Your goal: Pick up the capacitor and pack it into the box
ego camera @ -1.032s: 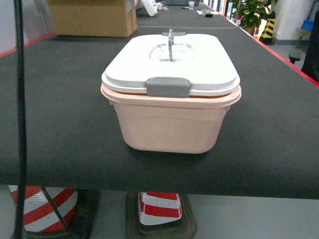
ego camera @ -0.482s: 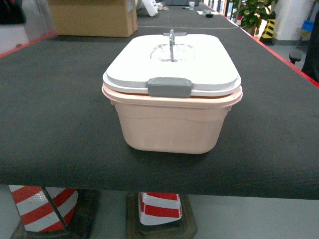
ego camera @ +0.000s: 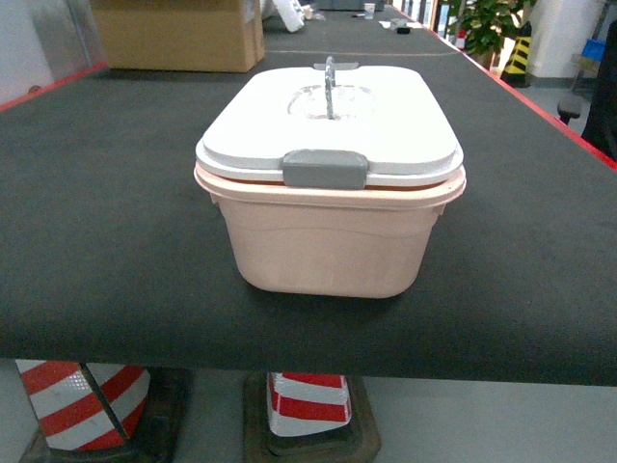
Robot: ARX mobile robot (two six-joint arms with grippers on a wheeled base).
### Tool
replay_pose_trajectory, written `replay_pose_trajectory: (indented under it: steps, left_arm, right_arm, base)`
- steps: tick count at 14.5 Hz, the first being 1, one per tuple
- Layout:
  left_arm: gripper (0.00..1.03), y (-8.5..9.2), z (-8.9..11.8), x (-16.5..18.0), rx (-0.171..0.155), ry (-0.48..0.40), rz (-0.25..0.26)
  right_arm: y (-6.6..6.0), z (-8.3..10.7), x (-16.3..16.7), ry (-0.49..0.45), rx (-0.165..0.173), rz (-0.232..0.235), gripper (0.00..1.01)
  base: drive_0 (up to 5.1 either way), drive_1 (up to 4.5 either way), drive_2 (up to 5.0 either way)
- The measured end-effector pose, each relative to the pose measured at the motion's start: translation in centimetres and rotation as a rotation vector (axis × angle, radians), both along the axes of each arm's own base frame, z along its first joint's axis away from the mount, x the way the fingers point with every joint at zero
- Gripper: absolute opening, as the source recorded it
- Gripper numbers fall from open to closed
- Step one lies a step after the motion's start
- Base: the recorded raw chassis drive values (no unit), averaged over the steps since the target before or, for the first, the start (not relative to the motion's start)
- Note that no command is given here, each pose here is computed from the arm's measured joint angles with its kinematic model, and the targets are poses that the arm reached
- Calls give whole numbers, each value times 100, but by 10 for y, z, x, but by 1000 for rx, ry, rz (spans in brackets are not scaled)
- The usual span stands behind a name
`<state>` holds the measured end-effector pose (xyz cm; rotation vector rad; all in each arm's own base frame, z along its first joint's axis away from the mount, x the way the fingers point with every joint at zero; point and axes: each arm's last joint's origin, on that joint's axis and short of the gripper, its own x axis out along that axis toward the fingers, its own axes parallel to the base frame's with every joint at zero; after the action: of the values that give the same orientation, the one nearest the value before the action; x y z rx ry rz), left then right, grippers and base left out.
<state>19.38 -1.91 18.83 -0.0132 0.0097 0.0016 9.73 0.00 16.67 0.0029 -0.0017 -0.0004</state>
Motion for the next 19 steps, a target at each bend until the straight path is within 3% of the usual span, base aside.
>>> replay_pose_trajectory:
  steps: [4, 5, 7, 8, 19]
  left_arm:
    - [2, 18, -11, -30, 0, 1, -6]
    - [2, 21, -12, -36, -1, -3, 20]
    - [2, 19, -19, -45, -1, -27, -3]
    - [2, 19, -25, -49, 0, 6, -2]
    - [2, 19, -17, -76, 0, -22, -2]
  right_arm:
    - [0, 0, 0, 0, 0, 0, 98]
    - [0, 0, 0, 0, 0, 0, 98]
    - [0, 0, 0, 0, 0, 0, 98]
    - [0, 0, 0, 0, 0, 0, 98]
    - [0, 0, 0, 0, 0, 0, 98]
  base:
    - [0, 0, 0]
    - [0, 0, 0]
    - [0, 0, 0]
    - [0, 0, 0]
    - [0, 0, 0]
